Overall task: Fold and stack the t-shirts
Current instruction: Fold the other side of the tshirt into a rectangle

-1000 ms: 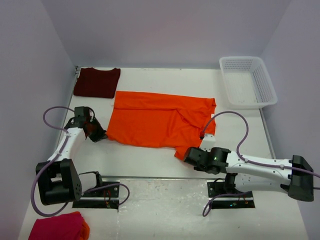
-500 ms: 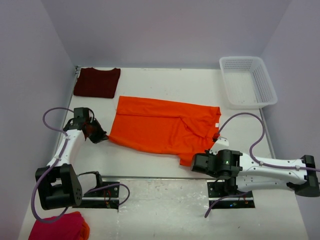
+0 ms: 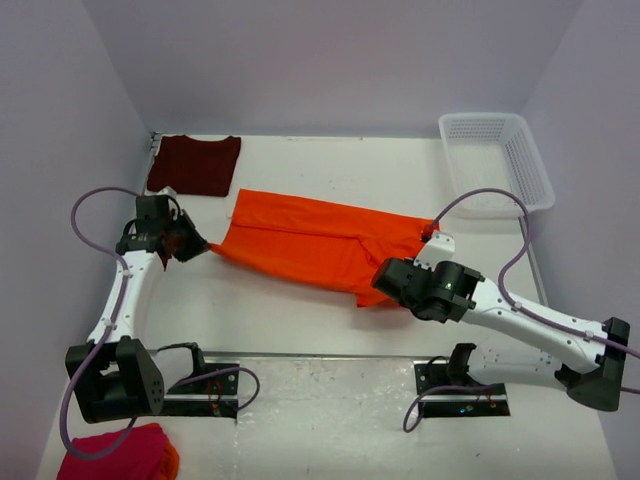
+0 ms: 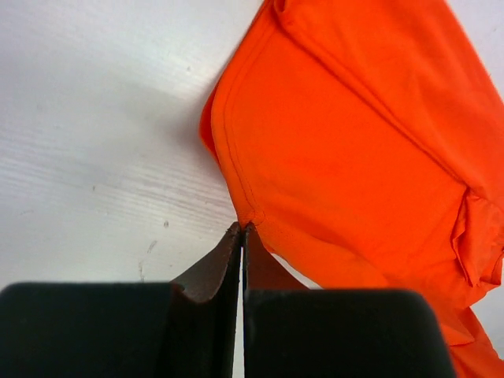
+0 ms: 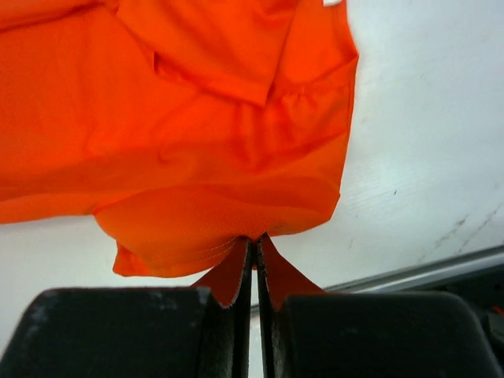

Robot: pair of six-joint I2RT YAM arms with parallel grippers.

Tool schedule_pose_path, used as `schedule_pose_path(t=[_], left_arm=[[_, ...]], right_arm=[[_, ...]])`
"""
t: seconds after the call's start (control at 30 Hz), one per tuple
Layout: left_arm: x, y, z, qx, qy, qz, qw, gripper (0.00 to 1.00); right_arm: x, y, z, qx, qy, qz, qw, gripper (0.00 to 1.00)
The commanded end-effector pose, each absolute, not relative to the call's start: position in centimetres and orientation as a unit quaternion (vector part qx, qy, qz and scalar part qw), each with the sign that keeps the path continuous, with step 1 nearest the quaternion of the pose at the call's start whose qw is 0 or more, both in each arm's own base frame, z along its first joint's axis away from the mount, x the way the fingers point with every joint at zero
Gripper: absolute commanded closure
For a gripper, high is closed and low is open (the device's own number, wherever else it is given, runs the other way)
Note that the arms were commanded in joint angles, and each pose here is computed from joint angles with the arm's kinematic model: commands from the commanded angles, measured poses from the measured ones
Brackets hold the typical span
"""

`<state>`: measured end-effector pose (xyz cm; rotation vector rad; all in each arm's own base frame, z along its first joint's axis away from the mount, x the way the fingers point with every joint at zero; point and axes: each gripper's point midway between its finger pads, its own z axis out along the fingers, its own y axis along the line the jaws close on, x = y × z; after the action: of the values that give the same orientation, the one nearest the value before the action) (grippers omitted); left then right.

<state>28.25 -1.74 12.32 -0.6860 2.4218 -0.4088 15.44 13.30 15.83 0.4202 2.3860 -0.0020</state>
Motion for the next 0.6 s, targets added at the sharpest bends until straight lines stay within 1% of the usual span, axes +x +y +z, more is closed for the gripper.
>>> schedule_pose_path(t=[0.0, 0.1, 0.2, 0.57], left_arm=[[30.5, -1.4, 15.3, -0.23, 0.896, -0.145, 0.353, 1.0], [31.2, -1.4, 15.9, -0.227, 0.891, -0.143, 0.367, 1.0], [31.9, -1.2, 16.1, -0.226, 0.89, -0.14, 0.371, 1.0], [35.5, -1.8, 16.0, -0.208, 0.894, -0.12, 0.377, 1.0]], right_arm=[[19.3, 12.6, 18.6, 0.121, 0.907, -0.013, 0.404, 1.0], [21.4, 12.4, 20.0, 0.118, 0.898, -0.01, 0.424, 1.0], [22.4, 12.1, 20.3, 0.102, 0.9, -0.016, 0.423, 1.0], [25.5, 11.3, 17.8, 0.108, 0.913, -0.043, 0.391, 1.0]])
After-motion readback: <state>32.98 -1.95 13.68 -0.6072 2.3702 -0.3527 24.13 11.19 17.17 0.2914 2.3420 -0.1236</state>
